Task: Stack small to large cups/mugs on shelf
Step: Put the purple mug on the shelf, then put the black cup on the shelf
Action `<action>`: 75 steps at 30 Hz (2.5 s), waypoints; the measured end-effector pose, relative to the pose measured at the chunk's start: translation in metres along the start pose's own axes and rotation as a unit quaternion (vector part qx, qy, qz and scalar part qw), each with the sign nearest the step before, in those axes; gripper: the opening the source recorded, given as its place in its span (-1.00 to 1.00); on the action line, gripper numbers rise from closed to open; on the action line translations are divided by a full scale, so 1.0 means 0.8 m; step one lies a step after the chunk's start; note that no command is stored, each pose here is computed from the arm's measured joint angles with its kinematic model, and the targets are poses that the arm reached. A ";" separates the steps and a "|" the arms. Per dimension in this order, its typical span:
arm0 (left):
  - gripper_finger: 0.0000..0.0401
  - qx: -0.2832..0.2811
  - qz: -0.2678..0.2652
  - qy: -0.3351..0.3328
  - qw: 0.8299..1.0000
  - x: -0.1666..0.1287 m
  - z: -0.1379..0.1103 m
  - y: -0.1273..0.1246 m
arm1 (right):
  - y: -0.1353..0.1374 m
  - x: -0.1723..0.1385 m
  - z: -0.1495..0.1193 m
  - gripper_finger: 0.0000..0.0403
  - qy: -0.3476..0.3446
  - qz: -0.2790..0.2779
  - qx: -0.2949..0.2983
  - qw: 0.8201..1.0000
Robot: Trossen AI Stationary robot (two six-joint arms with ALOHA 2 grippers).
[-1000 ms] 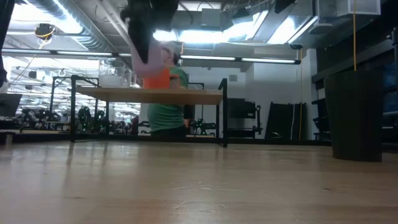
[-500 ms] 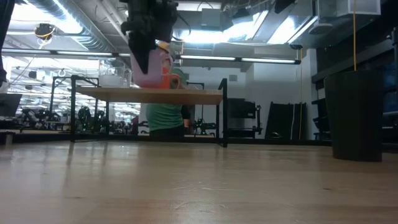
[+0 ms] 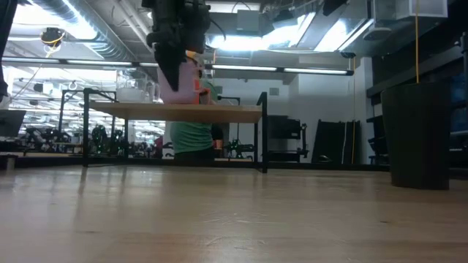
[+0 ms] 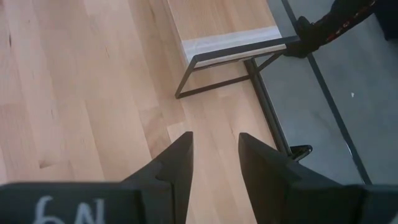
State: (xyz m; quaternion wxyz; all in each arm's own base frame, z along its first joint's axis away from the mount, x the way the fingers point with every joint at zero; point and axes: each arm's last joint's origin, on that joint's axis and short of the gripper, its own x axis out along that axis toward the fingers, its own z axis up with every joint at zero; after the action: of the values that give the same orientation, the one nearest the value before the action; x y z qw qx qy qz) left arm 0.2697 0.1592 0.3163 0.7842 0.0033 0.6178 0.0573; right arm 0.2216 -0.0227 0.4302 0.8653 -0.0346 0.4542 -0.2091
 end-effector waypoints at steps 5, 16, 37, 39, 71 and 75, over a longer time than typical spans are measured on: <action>-0.70 -0.001 0.012 -0.001 1.000 0.000 0.001 0.001 | 0.000 0.000 0.000 -0.36 0.001 0.000 0.000 1.000; -0.53 -0.016 0.036 0.010 0.999 0.000 0.000 0.002 | 0.000 0.000 -0.001 -0.36 0.003 0.000 -0.001 1.000; -0.35 0.015 0.142 -0.060 0.988 -0.091 0.031 -0.017 | 0.000 0.000 -0.002 -0.36 0.007 -0.001 -0.003 1.000; -0.35 0.006 0.160 -0.064 0.985 -0.106 0.031 -0.023 | 0.000 0.000 -0.002 -0.36 0.007 -0.001 -0.002 1.000; -0.36 -0.053 -0.024 0.014 0.998 -0.106 -0.039 -0.178 | -0.002 -0.001 -0.016 -0.36 0.065 -0.004 0.021 0.998; -0.36 -0.072 0.024 -0.039 0.996 -0.131 -0.092 -0.174 | -0.001 -0.001 -0.016 -0.36 0.063 -0.003 0.023 0.998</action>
State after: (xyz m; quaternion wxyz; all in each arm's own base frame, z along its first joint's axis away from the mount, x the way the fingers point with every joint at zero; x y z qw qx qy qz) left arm 0.1865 0.0063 0.3897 0.8046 -0.0363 0.5804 0.1206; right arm 0.2106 -0.0218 0.4237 0.8347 -0.0034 0.5030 -0.2241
